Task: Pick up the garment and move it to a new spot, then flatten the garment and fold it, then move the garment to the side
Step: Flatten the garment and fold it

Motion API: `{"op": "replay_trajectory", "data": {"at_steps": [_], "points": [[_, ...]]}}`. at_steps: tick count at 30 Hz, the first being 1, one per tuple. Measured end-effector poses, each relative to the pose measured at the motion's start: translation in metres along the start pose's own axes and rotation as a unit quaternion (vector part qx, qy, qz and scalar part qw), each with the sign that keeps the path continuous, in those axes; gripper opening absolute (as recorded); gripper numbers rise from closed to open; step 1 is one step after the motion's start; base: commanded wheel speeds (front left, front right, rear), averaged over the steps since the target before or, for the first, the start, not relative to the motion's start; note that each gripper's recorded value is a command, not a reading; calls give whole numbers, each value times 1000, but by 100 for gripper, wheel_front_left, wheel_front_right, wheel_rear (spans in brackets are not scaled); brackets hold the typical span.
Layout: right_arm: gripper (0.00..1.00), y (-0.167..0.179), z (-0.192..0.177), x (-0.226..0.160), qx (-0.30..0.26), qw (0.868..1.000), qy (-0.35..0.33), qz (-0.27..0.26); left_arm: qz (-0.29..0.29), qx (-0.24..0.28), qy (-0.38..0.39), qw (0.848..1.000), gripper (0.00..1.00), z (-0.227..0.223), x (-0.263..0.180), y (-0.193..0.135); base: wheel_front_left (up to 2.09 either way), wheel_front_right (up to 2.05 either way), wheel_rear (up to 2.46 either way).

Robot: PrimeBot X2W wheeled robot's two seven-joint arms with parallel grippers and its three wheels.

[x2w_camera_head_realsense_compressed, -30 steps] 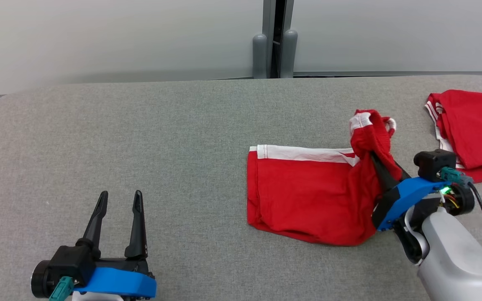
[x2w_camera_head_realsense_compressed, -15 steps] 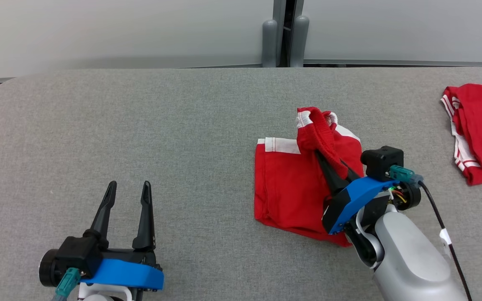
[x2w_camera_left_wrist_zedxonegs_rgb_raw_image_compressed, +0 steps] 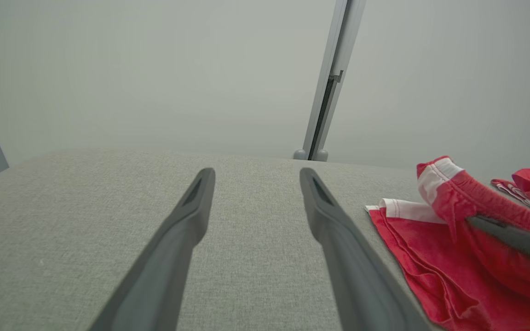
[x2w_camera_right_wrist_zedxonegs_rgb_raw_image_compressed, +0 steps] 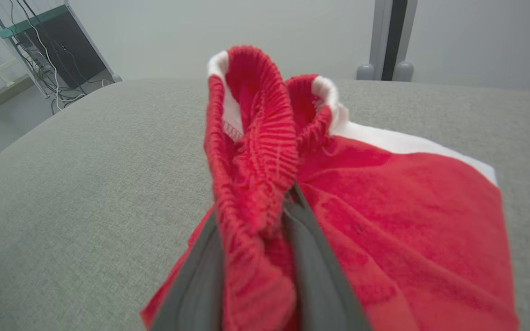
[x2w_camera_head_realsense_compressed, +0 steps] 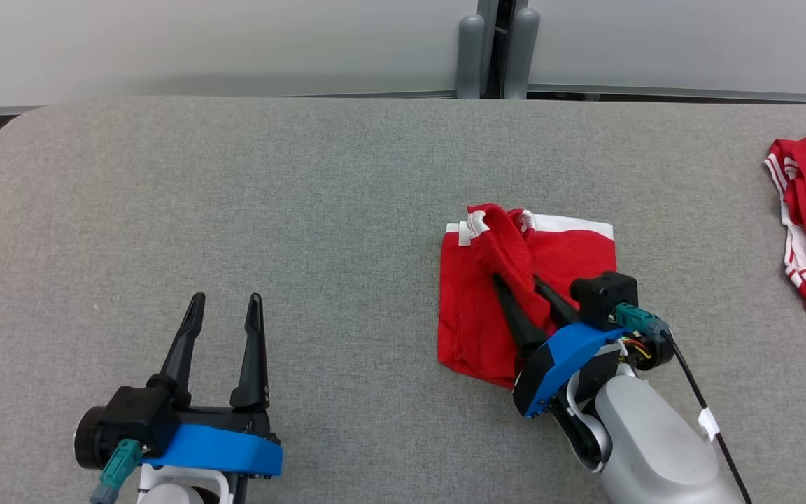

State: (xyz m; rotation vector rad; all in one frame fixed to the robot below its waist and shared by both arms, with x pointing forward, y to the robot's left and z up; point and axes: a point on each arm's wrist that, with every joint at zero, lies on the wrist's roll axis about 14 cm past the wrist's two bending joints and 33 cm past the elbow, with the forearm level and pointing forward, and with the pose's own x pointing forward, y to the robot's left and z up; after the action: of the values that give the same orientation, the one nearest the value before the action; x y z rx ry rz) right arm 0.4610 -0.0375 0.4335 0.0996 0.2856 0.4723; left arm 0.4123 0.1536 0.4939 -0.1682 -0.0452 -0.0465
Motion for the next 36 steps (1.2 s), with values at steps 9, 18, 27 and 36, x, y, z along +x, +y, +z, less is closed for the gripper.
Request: {"op": "replay_trajectory", "data": {"at_steps": [9,18,27,36], "points": [[100,-6,22,-11,-12,998,-61,-7,-4,0,-9,1000,100,5,3,-5,0,0,0],[100,-57,52,-59,-36,989,-124,-77,-18,6,-19,1000,100,13,2,-13,0,0,0],[100,-86,65,-121,-33,971,-178,-154,-21,17,-31,999,100,22,-4,-12,0,0,0],[100,-81,58,-159,-23,964,-195,-181,-16,30,-28,999,100,21,-20,-6,0,0,0]]}}
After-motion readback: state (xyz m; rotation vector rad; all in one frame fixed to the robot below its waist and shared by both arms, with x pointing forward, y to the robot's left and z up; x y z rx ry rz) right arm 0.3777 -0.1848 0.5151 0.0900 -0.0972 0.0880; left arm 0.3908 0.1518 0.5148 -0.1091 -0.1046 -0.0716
